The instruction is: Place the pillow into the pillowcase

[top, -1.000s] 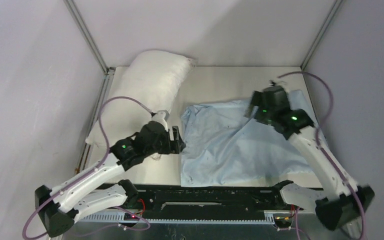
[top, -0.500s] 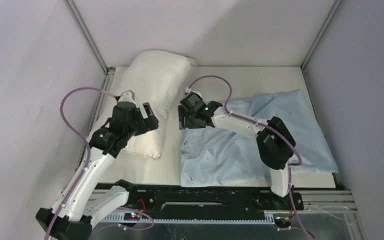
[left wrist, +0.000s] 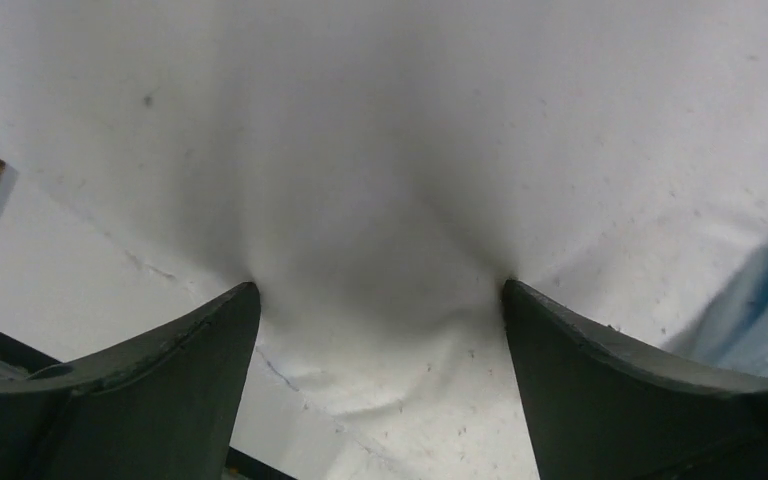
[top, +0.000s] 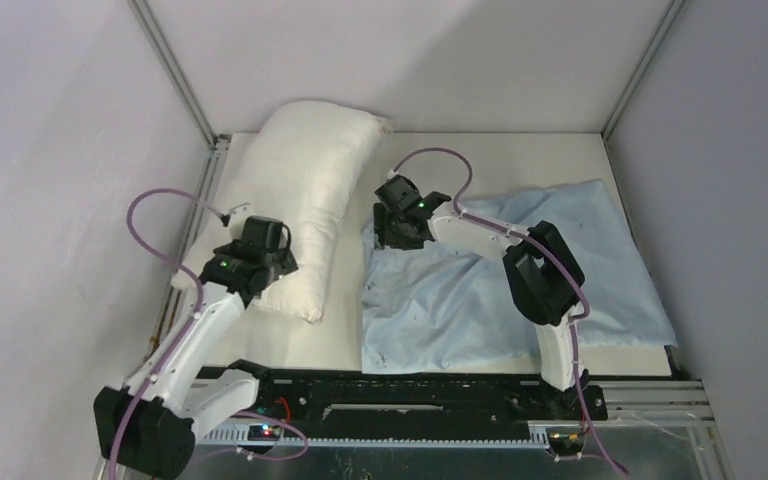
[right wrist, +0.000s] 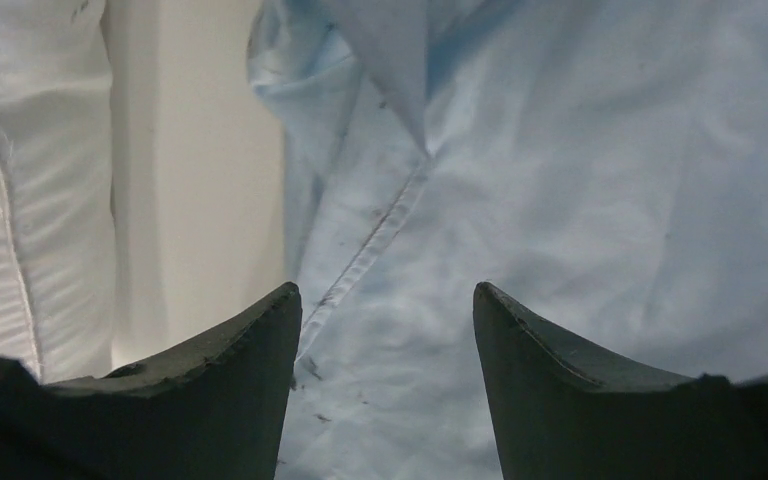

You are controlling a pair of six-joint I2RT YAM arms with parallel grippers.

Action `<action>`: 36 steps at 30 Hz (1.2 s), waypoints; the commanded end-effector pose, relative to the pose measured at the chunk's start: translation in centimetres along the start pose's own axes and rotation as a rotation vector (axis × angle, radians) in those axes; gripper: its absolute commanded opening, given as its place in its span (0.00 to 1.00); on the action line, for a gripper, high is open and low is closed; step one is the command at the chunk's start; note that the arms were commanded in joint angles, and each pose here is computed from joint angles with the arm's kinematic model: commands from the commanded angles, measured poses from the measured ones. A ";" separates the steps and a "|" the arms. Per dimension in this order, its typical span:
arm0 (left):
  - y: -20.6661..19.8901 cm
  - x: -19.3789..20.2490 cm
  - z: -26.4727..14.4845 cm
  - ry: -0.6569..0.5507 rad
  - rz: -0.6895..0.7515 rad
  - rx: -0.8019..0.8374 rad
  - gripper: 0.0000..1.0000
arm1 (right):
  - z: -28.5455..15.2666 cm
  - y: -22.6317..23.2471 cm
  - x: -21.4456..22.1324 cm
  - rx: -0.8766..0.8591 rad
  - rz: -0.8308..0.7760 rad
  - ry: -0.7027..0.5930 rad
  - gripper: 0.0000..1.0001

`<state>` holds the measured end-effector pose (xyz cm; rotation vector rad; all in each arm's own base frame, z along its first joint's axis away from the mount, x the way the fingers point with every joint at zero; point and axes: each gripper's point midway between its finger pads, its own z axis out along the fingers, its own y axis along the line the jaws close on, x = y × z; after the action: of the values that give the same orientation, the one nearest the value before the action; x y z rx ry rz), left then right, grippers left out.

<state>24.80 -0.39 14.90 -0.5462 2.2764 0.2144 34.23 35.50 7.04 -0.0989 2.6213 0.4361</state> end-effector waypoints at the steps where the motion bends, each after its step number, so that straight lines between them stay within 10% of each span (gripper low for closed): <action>1: 0.1 3.0 2.7 0.076 -0.046 -0.061 0.88 | -0.7 0.8 -1.3 -0.062 -0.017 -0.027 0.66; 5: -5.1 5.8 3.4 0.186 -0.149 0.153 0.24 | -0.9 0.1 -1.2 -0.090 -0.002 -0.029 0.62; 9: -12.8 3.8 0.8 0.157 -0.165 0.382 0.03 | -1.4 -0.9 -1.3 -0.075 -0.016 -0.025 0.55; 21: -14.1 -1.7 -0.4 0.095 -0.129 0.357 0.00 | -1.9 1.0 0.0 -0.163 -0.010 0.000 0.54; 36: -7.3 5.5 -5.2 0.129 -0.214 0.459 0.00 | -1.4 5.4 -9.7 -0.135 0.049 -0.173 0.70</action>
<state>23.16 -9.53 14.28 -0.5537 2.2663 -0.3538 37.73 39.28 13.01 -0.0924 2.4781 0.6519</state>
